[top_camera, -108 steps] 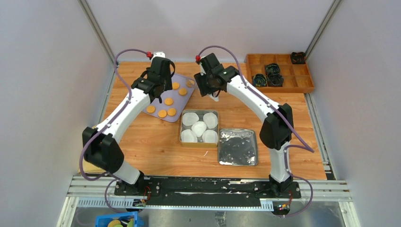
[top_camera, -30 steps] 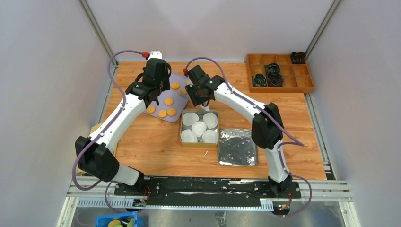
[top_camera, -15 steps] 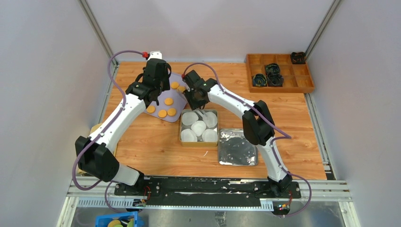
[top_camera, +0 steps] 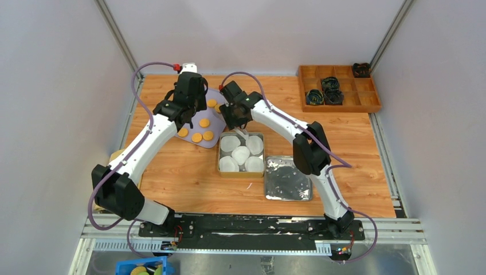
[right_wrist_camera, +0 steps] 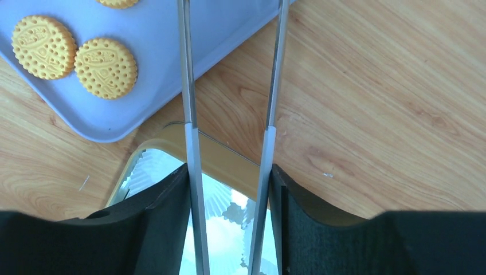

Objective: Pack the cookies

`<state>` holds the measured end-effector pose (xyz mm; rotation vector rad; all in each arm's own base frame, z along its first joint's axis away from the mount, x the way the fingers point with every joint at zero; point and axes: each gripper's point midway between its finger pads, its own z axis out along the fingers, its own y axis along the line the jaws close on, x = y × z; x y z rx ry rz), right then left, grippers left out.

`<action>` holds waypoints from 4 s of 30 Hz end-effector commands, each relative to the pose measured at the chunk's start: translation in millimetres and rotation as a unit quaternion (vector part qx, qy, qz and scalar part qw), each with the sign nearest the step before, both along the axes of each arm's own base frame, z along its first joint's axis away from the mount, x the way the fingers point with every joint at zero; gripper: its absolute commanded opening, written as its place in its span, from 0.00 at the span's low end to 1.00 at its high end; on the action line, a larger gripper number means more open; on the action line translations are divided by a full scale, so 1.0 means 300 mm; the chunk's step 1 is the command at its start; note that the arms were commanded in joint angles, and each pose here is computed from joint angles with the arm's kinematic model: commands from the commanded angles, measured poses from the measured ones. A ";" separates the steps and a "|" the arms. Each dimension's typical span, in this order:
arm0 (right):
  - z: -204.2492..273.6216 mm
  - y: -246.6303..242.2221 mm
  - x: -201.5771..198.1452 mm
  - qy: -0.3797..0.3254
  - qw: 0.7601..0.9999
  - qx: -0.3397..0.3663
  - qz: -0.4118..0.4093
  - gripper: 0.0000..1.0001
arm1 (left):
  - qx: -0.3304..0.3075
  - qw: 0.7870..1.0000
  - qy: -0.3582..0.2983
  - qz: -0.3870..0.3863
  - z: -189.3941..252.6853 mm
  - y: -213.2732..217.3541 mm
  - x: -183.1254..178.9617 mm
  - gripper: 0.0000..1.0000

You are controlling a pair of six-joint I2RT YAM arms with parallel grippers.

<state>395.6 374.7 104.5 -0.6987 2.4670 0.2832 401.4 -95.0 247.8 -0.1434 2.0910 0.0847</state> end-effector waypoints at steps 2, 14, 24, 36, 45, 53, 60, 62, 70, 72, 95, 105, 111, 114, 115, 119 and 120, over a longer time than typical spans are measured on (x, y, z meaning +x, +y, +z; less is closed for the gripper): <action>-0.016 0.000 0.031 0.012 1.000 0.005 -0.009 0.43 | 0.000 1.000 -0.007 -0.003 0.003 -0.003 0.000 0.54; 0.068 -0.032 0.012 0.002 1.000 0.023 -0.004 0.19 | -0.005 1.000 -0.005 -0.006 0.003 -0.010 0.000 0.54; 0.318 -0.132 -0.089 -0.060 0.997 0.040 0.004 0.14 | -0.010 1.000 -0.008 -0.008 0.009 -0.013 -0.002 0.54; 0.412 -0.412 -0.445 -0.066 0.998 0.016 -0.005 0.10 | -0.036 0.999 0.009 -0.026 -0.034 -0.062 0.010 0.54; 0.348 -0.505 -0.726 -0.014 1.000 0.009 -0.008 0.09 | -0.053 0.998 0.016 -0.042 -0.048 -0.097 0.018 0.53; 0.275 -0.527 -0.865 0.021 1.000 -0.019 0.006 0.07 | -0.068 0.996 0.020 -0.051 -0.052 -0.110 -0.002 0.54; 0.241 -0.550 -0.916 0.033 0.998 -0.059 0.007 0.08 | -0.071 0.996 0.019 -0.052 -0.056 -0.106 -0.022 0.54; 0.238 -0.554 -0.917 0.032 0.997 -0.065 0.004 0.08 | -0.071 0.996 0.017 -0.052 -0.054 -0.105 -0.024 0.54; 0.218 -0.550 -0.907 0.032 0.996 -0.086 -0.004 0.27 | -0.069 0.996 0.023 -0.060 -0.063 -0.112 -0.024 0.55; 0.221 -0.544 -0.900 0.029 0.996 -0.088 -0.003 0.31 | -0.069 0.995 0.023 -0.061 -0.063 -0.114 -0.022 0.55; 0.266 -0.474 -0.878 0.015 0.998 -0.055 0.018 0.46 | -0.069 0.995 0.002 -0.070 0.006 -0.109 -0.035 0.62; 0.276 -0.483 -0.874 0.007 0.999 -0.046 0.013 0.46 | -0.070 0.995 0.000 -0.071 0.011 -0.110 -0.036 0.63; 0.340 -0.446 -0.835 -0.026 0.999 -0.031 0.024 0.43 | -0.072 0.995 -0.010 -0.071 0.047 -0.108 -0.035 0.63; 0.387 -0.394 -0.782 -0.063 0.997 -0.021 0.034 0.43 | -0.070 0.996 -0.027 -0.048 0.090 -0.078 -0.039 0.63; 0.399 -0.371 -0.763 -0.075 0.996 -0.017 0.038 0.43 | -0.067 0.996 -0.033 -0.039 0.102 -0.064 -0.041 0.63; 0.434 -0.261 -0.683 -0.111 0.992 -0.001 0.053 0.43 | -0.057 0.997 -0.049 -0.023 0.142 -0.035 -0.043 0.63; 0.436 -0.232 -0.663 -0.115 0.992 0.000 0.056 0.43 | -0.055 0.997 -0.050 -0.018 0.148 -0.027 -0.044 0.63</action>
